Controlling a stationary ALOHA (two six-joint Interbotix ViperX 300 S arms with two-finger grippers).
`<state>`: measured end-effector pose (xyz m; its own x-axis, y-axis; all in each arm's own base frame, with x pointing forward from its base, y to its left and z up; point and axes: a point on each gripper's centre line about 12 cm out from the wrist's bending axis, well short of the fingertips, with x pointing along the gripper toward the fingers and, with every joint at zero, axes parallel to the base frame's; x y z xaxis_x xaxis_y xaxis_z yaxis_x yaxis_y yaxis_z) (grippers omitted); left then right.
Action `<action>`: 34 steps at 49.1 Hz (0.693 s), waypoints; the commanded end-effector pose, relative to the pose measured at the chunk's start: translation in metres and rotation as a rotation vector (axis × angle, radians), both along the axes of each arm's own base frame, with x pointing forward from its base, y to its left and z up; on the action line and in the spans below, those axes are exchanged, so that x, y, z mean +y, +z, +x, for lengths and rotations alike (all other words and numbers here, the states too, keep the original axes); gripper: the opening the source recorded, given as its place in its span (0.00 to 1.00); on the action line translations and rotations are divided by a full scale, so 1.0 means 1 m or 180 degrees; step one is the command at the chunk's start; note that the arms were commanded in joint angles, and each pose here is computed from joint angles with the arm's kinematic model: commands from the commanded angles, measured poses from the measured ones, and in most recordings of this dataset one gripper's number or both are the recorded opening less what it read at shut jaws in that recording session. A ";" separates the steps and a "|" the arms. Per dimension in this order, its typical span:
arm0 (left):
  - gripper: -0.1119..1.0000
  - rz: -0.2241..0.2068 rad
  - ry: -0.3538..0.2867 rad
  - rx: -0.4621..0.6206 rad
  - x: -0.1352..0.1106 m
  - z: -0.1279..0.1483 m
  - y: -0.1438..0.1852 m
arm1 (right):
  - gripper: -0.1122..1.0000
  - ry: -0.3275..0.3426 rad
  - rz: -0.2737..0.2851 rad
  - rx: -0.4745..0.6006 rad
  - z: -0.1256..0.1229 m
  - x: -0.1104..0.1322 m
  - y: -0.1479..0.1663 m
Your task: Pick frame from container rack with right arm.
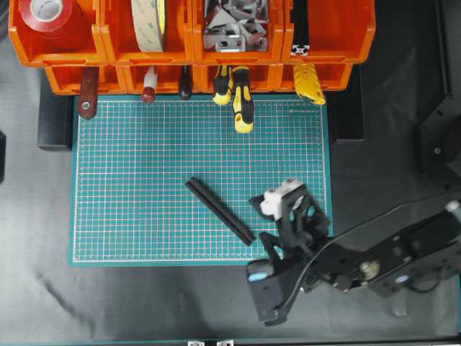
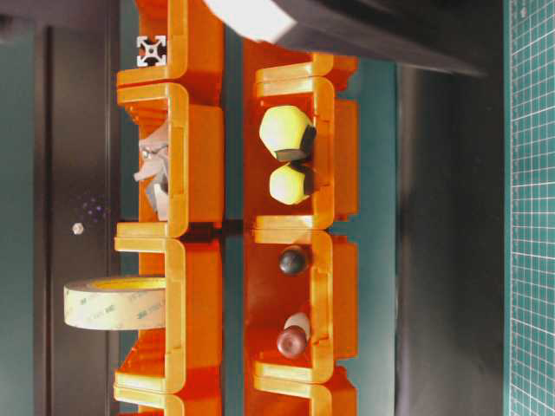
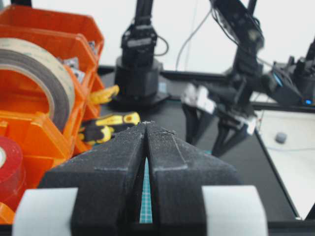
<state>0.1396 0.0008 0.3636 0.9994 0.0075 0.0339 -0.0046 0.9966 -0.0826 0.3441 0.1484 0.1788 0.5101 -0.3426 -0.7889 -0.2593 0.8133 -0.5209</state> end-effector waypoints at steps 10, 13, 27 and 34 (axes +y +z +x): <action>0.10 -0.0001 0.0011 -0.0039 0.000 -0.004 0.012 | 0.85 -0.0407 0.0299 -0.0558 -0.026 -0.028 0.078; 0.10 -0.0006 0.0009 -0.0034 0.000 -0.004 0.012 | 0.85 -0.0458 0.0353 -0.0650 -0.030 -0.032 0.089; 0.10 -0.0007 0.0013 0.0049 0.001 -0.004 0.009 | 0.85 -0.0779 0.0741 -0.1022 -0.053 -0.052 0.116; 0.10 -0.0008 0.0016 0.0122 0.001 -0.005 0.007 | 0.85 -0.0901 0.1006 -0.1251 -0.067 -0.062 0.125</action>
